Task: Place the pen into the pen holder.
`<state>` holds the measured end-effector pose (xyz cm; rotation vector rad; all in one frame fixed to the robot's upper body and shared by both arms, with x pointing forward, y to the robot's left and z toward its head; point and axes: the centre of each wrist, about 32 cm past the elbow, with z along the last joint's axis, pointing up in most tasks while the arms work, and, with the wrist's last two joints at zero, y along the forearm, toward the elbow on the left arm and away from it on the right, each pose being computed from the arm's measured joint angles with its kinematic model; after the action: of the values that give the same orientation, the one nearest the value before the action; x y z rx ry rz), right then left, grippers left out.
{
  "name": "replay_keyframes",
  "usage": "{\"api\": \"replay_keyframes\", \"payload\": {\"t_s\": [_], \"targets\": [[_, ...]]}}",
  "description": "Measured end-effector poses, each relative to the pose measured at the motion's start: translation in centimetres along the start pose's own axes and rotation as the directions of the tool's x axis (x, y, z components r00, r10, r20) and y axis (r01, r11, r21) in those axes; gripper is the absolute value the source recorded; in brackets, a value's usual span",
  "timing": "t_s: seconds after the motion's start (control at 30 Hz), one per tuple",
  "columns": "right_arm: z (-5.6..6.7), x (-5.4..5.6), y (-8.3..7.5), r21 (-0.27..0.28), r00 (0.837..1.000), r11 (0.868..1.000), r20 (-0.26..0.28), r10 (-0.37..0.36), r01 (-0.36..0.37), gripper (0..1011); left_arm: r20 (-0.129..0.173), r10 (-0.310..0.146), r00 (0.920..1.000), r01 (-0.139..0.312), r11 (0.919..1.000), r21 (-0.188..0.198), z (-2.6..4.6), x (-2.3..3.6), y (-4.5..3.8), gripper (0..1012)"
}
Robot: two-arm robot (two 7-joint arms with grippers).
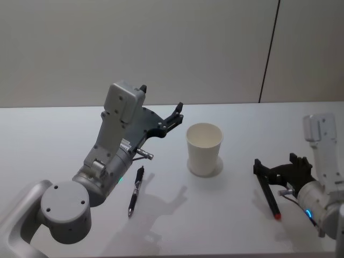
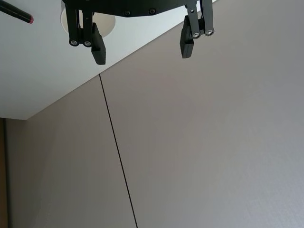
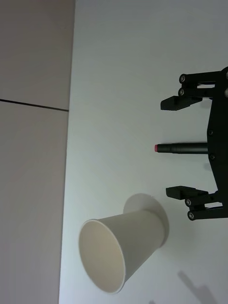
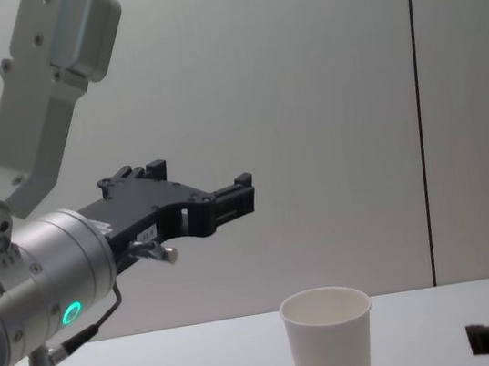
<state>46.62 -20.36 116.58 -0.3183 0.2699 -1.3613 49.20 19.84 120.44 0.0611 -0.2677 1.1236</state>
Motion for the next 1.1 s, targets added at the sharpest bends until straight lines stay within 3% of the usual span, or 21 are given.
{"api": "replay_keyframes", "payload": {"t_s": [0.57, 1.1], "targets": [[-0.3, -1.2, 1.8, -0.118, 1.000, 0.993, -0.001, -0.017, 0.017, 1002, 0.000, 0.000, 1.0000, 0.000, 1.0000, 0.000, 0.00, 0.00, 0.00, 1003], [-0.7, -1.4, 3.0, -0.177, 0.999, 0.984, -0.004, -0.036, 0.035, 1002, 0.000, 0.000, 1.0000, 0.000, 1.0000, 0.000, 0.00, 0.00, 0.00, 1003]]}}
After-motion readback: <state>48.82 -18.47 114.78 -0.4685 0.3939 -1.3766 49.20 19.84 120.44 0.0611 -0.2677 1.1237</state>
